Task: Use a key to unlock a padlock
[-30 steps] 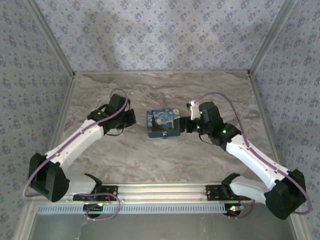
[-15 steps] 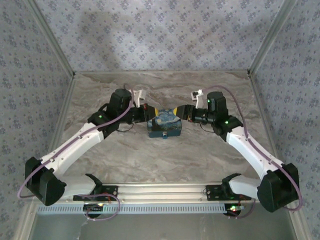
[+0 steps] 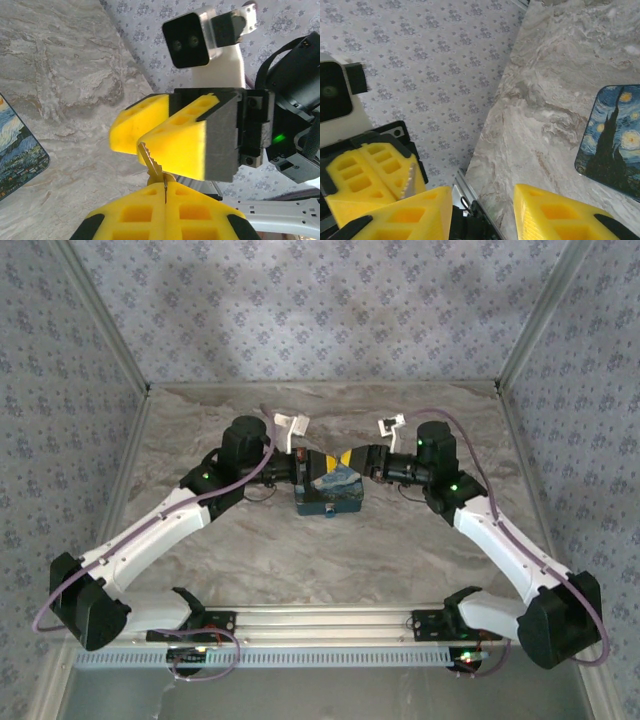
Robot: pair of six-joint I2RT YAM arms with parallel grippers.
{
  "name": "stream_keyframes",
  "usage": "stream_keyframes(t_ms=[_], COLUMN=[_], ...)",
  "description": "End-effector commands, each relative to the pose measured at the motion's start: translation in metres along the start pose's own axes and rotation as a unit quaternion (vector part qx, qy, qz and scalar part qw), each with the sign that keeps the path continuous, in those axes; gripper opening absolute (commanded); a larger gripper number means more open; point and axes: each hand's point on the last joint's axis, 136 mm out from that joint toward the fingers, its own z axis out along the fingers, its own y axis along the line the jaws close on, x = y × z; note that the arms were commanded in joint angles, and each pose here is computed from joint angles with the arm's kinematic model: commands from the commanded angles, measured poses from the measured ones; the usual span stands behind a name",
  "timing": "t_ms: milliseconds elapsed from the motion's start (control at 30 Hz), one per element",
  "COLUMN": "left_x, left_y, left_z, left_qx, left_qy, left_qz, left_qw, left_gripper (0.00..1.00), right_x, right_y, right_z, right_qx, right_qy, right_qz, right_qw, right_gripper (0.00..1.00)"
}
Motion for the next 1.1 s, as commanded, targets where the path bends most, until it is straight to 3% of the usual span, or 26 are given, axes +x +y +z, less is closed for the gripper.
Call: stream_keyframes(t_ms=[0,367,900,1067], left_x=[-0.012,0.0,0.003,0.004], left_y=[-0.015,-0.023,-0.029,-0.027], left_z=[-0.004,-0.002,-0.003,-0.003], left_qx=[0.02,0.039,0.038,0.034], left_qy=[-0.029,-0.002,0.001,0.001], left_qz=[0.021,0.056,0.076,0.076], left_qw=[0.999,0.998,0.996,0.997], left_gripper=[0.0,0.0,0.0,0.0], right_x=[-0.007,-0.018,-0.007,-0.006], right_y=[0.029,0.046,0.046,0.046], right_z=[-0.01,-0.017,0.003,0.005], right_qx=[-0.019,-0.034,-0.026,-0.027], right_qy=[-0.021,-0.02,0.045,0.051], right_qz=[-0.044,-0.028,-0.001,0.0], right_qw=[0.999,0.999,0.999,0.998], right_gripper=[0.4,0.4,0.38,0.28])
